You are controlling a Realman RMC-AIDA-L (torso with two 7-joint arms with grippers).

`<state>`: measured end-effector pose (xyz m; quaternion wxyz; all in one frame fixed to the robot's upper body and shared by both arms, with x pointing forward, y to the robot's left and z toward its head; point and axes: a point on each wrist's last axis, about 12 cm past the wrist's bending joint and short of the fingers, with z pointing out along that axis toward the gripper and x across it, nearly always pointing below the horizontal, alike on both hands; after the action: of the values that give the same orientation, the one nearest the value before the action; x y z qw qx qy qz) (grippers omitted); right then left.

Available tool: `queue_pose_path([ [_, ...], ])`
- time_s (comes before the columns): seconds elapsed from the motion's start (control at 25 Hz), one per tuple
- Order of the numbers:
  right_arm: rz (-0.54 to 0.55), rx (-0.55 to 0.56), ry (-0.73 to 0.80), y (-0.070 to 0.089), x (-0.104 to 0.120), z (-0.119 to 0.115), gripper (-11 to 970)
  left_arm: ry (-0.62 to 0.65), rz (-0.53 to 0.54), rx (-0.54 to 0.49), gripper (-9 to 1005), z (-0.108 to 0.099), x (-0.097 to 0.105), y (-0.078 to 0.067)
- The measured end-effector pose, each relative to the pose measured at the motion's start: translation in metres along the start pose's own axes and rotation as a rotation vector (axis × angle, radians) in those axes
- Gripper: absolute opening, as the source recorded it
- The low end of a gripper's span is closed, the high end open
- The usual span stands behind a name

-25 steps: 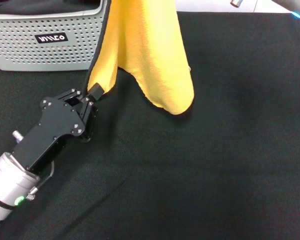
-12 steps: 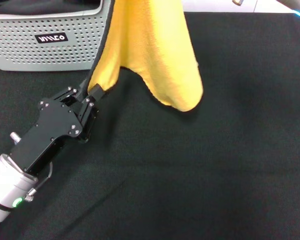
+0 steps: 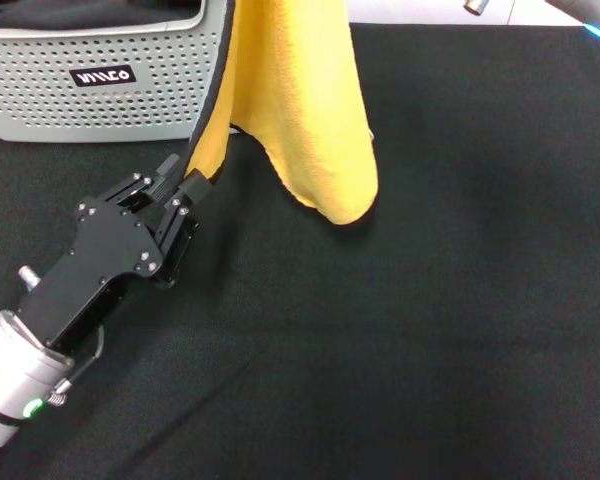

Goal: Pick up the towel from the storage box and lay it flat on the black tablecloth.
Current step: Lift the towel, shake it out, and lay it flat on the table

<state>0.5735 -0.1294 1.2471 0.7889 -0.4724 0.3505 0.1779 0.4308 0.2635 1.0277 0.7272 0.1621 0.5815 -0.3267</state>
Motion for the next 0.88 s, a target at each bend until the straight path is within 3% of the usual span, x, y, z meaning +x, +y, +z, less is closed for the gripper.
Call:
queue_pose_path([
  [0.44,-0.002,0.001,-0.004,0.0001,-0.0016,-0.0004,12,0.000,-0.001,-0.005,216,-0.0010,0.0000,0.0001],
  [0.64,-0.002,-0.002,-0.007,0.0006,-0.0022,0.0000,13,-0.002,-0.001,0.003,107,0.0000,-0.0003,-0.0004],
  [0.88,0.002,-0.009,-0.008,0.0030,-0.0023,0.0006,13,-0.006,-0.052,-0.003,68,0.0001,-0.0009,0.0007],
])
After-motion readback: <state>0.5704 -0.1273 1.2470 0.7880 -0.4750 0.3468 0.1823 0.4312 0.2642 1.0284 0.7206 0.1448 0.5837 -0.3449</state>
